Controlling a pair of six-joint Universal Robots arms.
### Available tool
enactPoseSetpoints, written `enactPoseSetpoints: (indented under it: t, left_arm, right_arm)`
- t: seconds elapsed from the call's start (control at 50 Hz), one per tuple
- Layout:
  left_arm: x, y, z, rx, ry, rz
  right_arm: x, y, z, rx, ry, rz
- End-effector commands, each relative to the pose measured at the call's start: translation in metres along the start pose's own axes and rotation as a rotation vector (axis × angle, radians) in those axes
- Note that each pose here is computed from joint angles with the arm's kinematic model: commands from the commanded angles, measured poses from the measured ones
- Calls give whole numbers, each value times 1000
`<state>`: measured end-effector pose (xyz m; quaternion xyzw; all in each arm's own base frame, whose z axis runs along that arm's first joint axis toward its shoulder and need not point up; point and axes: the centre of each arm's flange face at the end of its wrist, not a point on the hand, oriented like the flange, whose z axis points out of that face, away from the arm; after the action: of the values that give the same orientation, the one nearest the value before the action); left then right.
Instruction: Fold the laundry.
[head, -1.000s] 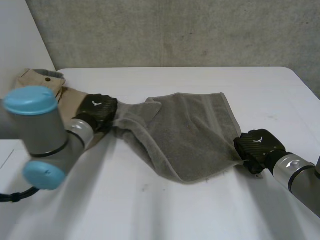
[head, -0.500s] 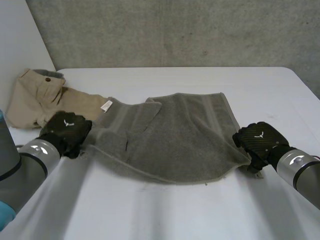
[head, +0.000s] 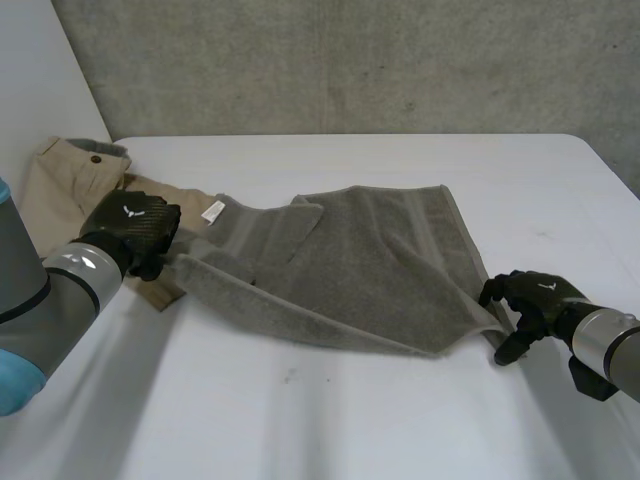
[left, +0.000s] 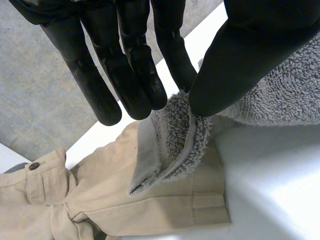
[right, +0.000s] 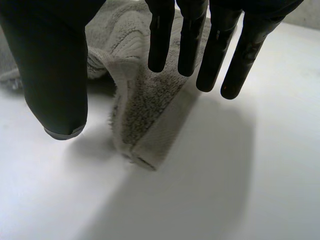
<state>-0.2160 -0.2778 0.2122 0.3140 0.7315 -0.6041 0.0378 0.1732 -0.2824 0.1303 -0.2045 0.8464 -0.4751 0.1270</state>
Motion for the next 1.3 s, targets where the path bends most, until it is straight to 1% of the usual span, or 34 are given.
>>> enactPoseSetpoints:
  t: [0.02, 0.2, 0.26, 0.3, 0.32, 0.38, 0.4, 0.44, 0.46, 0.52, 0.54, 0.6, 0.62, 0.68, 0.7, 0.74, 0.78, 0.8, 0.86, 0.92, 0.96, 1.0, 1.02, 1.06, 1.12, 1.14, 1.16, 1.2, 1.22, 1.24, 1.28, 1.3]
  left_arm:
    - [-1, 0, 0, 0, -4, -14]
    - [-4, -1, 0, 3, -11, -16]
    - [-3, 0, 0, -2, -10, -18]
    - [-2, 0, -1, -2, -7, -20]
    - [-1, -1, -2, -2, -3, -23]
    - [-2, -7, -5, 15, -8, -37]
    - [-3, -10, -7, 23, -11, -40]
    - [-11, -21, -17, 56, -32, -45]
    - [-13, -26, -22, 66, -39, -43]
    - [-21, -38, -39, 84, -54, -33]
    - [-23, -42, -44, 85, -56, -30]
    - [-29, -54, -65, 89, -62, -26]
    - [-31, -57, -70, 89, -65, -22]
    - [-33, -63, -91, 63, -58, 21]
    - [-32, -62, -99, 36, -46, 67]
    - [-29, -59, -104, 7, -29, 106]
    - [-25, -53, -108, -31, -1, 167]
    - [-23, -50, -109, -44, 7, 181]
    - [-14, -36, -109, -87, 44, 213]
    - [-12, -29, -105, -101, 49, 210]
    - [-7, -17, -90, -124, 64, 205]
    - [-3, -9, -75, -136, 76, 205]
    - [0, -2, -61, -139, 80, 206]
    - [1, 3, -47, -134, 78, 207]
    - [1, 5, -16, -91, 48, 215]
    - [1, 6, -7, -79, 41, 220]
    - [0, 4, 10, -47, 24, 226]
    - [-3, -2, 28, 0, -5, 232]
    - [-6, -7, 36, 28, -24, 235]
    - [-13, -18, 51, 87, -64, 238]
    - [-19, -34, 64, 154, -102, 244]
    - [-23, -43, 69, 195, -124, 246]
  right_arm:
    - [-2, 5, 8, -9, -38, 121]
    - [3, 9, 22, -16, -27, 139]
    - [8, 6, 31, 9, -11, 153]
    - [12, 2, 34, 32, 10, 159]
    - [16, -7, 35, 61, 26, 158]
    - [21, -26, 31, 118, 54, 115]
    - [24, -46, 23, 178, 66, 66]
    - [25, -69, 10, 244, 81, 1]
    - [21, -92, -10, 296, 96, -81]
    - [13, -120, -41, 344, 118, -225]
    - [7, -136, -64, 363, 147, -346]
    - [4, -150, -88, 363, 191, -490]
    - [2, -159, -105, 363, 231, -579]
    - [-2, -169, -131, 328, 279, -714]
    - [-3, -171, -135, 315, 281, -739]
    - [-7, -171, -143, 282, 272, -765]
    - [-11, -168, -150, 229, 240, -771]
    - [-13, -166, -151, 212, 228, -767]
    - [-17, -155, -149, 155, 181, -759]
    - [-15, -142, -136, 100, 142, -746]
    - [-11, -132, -122, 59, 117, -733]
    - [-3, -118, -98, 2, 84, -713]
    - [-1, -115, -92, -8, 81, -709]
    - [8, -105, -72, -50, 86, -695]
    - [17, -98, -54, -81, 116, -690]
    - [22, -100, -42, -76, 151, -702]
    - [22, -103, -36, -61, 169, -712]
    - [18, -111, -23, -18, 201, -739]
    - [13, -124, -13, 47, 238, -756]
    - [11, -133, -9, 85, 261, -759]
    - [8, -154, -5, 176, 313, -760]
    - [6, -179, -4, 281, 362, -750]
